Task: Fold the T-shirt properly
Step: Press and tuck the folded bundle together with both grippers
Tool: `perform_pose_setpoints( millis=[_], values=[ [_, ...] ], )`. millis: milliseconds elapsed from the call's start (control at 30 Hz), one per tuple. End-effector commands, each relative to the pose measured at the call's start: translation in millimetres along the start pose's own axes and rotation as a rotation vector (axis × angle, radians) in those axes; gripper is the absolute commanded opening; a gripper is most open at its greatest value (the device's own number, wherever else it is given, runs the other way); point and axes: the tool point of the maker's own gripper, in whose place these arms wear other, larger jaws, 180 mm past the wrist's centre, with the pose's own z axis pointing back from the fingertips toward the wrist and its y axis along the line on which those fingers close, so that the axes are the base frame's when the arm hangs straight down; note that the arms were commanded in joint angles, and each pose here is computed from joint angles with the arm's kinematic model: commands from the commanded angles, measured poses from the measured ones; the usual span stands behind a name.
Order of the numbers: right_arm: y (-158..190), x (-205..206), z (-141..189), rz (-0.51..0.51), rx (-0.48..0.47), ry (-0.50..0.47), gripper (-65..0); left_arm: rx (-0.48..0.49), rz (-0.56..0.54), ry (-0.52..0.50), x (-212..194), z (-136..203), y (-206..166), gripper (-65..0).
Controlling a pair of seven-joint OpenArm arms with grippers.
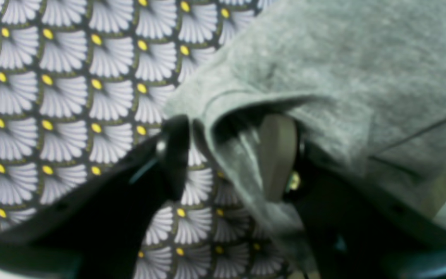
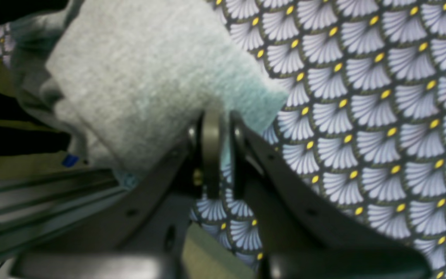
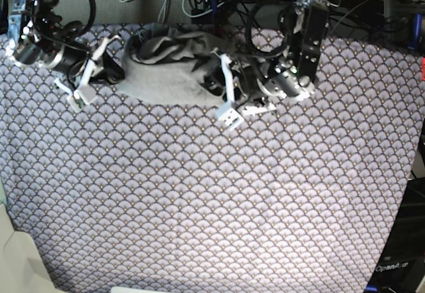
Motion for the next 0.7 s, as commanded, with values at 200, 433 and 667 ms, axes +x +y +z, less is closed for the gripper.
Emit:
perform_pose_setpoints(
  millis=[200,433,667],
  values=[
    [5,24,9,0.055,0.002,-0.072,-62.5,-0.023,0.033,0.009,-8,-11,0,-35.9],
    [10,23,7,0.044,0.011,-0.074,-62.5,-0.036,0.06,0.023,-16,-19,2,-35.8],
    [14,25,5,0.042,0.022,-0.083,-62.5,-0.03,0.055,0.024,-14,-19,6,-35.8]
  ],
)
